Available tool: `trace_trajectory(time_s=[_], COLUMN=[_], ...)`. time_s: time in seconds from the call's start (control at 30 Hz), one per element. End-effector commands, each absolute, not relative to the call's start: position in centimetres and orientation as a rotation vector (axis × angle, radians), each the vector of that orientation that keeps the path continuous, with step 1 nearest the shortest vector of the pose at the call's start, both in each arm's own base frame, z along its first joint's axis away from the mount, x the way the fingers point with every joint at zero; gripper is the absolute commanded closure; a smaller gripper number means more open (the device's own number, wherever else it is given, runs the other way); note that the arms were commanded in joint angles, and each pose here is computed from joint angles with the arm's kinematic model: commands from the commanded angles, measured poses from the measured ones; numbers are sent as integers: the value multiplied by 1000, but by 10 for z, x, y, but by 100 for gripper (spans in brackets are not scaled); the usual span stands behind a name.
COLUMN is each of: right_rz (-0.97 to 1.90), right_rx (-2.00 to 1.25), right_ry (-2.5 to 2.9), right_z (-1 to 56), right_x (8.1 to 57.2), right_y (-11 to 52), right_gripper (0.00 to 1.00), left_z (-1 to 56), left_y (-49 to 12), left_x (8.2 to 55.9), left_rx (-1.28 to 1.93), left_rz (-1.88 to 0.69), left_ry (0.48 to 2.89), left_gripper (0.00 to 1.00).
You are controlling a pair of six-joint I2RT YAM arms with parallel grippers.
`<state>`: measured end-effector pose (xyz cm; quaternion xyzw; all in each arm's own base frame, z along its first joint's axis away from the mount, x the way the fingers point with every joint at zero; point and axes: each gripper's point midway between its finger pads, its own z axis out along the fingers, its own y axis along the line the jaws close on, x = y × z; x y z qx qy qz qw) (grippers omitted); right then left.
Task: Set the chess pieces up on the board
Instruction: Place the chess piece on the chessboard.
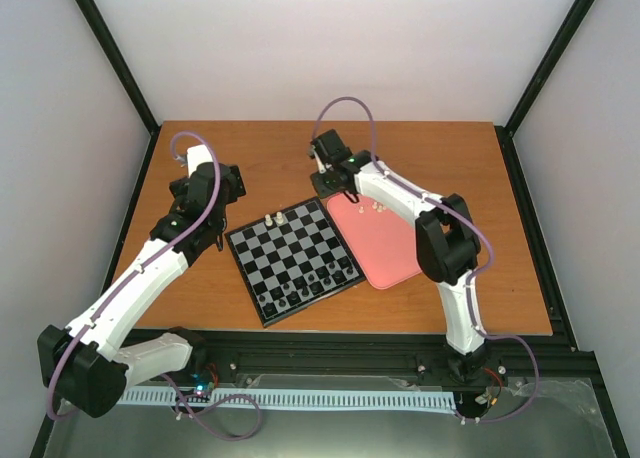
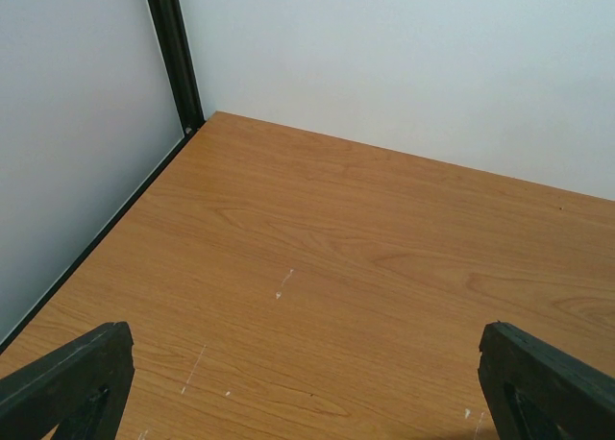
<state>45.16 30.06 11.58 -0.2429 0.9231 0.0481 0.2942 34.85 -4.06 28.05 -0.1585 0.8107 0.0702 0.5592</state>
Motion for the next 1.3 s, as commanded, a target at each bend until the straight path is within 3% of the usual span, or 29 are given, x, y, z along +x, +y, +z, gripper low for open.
trace_trajectory(time_s=[0.0, 0.4, 1.27], right_rz=[182, 209, 194], right_rx=[-772, -932, -1018], right_ry=[2436, 2434, 2448], right_z=[110, 93, 69], right_x=[444, 419, 403], right_y=[347, 401, 421], right_gripper=[97, 97, 96], left_z=[305, 310, 310], left_y=[-36, -34, -34], left_x=[347, 342, 341], left_rx=[-417, -422, -423], left_rz=[129, 118, 106], left_ry=[1848, 1832, 1830], left_gripper=[0, 0, 0])
